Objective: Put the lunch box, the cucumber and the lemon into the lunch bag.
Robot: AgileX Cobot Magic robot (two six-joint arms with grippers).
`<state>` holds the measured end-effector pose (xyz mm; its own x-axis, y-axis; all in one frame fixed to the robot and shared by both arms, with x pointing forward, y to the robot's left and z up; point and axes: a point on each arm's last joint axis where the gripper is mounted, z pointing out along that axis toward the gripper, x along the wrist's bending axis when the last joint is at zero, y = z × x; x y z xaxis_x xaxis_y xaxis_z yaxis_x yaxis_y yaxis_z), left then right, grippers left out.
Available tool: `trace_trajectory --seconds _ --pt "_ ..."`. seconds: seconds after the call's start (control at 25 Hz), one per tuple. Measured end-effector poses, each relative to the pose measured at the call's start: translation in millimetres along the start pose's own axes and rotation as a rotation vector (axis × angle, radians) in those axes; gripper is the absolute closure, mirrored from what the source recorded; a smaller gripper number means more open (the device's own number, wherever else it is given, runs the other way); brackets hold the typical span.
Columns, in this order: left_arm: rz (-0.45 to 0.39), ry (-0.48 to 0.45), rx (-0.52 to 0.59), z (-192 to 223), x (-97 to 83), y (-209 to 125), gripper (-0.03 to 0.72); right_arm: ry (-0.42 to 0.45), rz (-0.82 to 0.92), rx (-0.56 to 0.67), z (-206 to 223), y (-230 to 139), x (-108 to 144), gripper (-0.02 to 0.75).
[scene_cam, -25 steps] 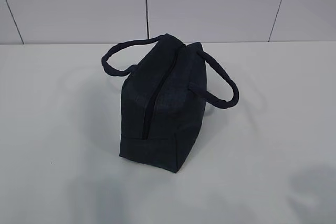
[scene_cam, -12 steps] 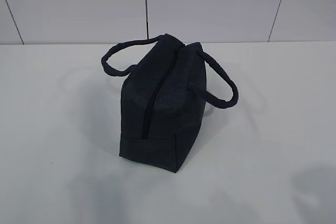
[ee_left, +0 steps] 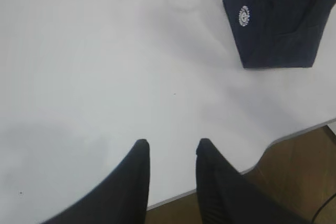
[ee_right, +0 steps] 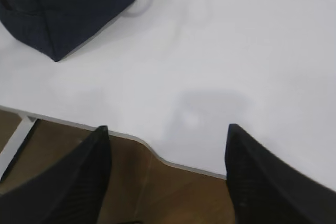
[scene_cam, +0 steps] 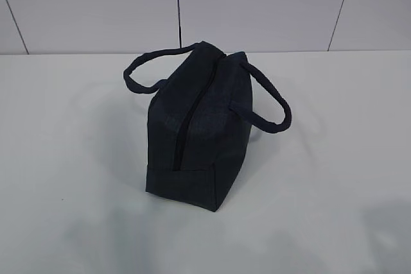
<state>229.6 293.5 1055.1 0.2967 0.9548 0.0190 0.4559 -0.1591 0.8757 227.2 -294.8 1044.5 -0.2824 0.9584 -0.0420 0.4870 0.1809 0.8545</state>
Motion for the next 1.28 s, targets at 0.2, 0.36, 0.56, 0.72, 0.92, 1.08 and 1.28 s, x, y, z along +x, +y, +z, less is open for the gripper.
trace_trajectory --seconds 0.2,0.36,0.56,0.72,0.92,1.08,1.28 --pt "-0.017 0.031 0.001 0.3 -0.2 0.2 0.469 -0.087 0.05 0.004 0.7 0.4 0.7 0.224" --pt "-0.017 0.031 0.001 0.3 -0.2 0.2 0.469 -0.089 0.052 0.005 0.7 0.5 0.7 0.225" --pt "-0.018 0.03 0.0 0.3 -0.4 0.2 0.469 -0.089 0.052 0.005 0.7 0.5 0.7 0.224" --pt "-0.018 0.03 0.0 0.3 -0.4 0.2 0.469 -0.089 0.052 0.005 0.7 0.5 0.7 0.224" --pt "-0.018 0.03 0.0 0.3 -0.4 0.2 0.469 -0.089 0.052 0.005 0.7 0.5 0.7 0.224" --pt "-0.018 0.03 0.0 0.3 -0.4 0.2 0.469 -0.089 0.052 0.005 0.7 0.5 0.7 0.225" --pt "-0.018 0.03 0.0 0.3 -0.4 0.2 0.469 -0.089 0.052 0.005 0.7 0.5 0.7 0.225"
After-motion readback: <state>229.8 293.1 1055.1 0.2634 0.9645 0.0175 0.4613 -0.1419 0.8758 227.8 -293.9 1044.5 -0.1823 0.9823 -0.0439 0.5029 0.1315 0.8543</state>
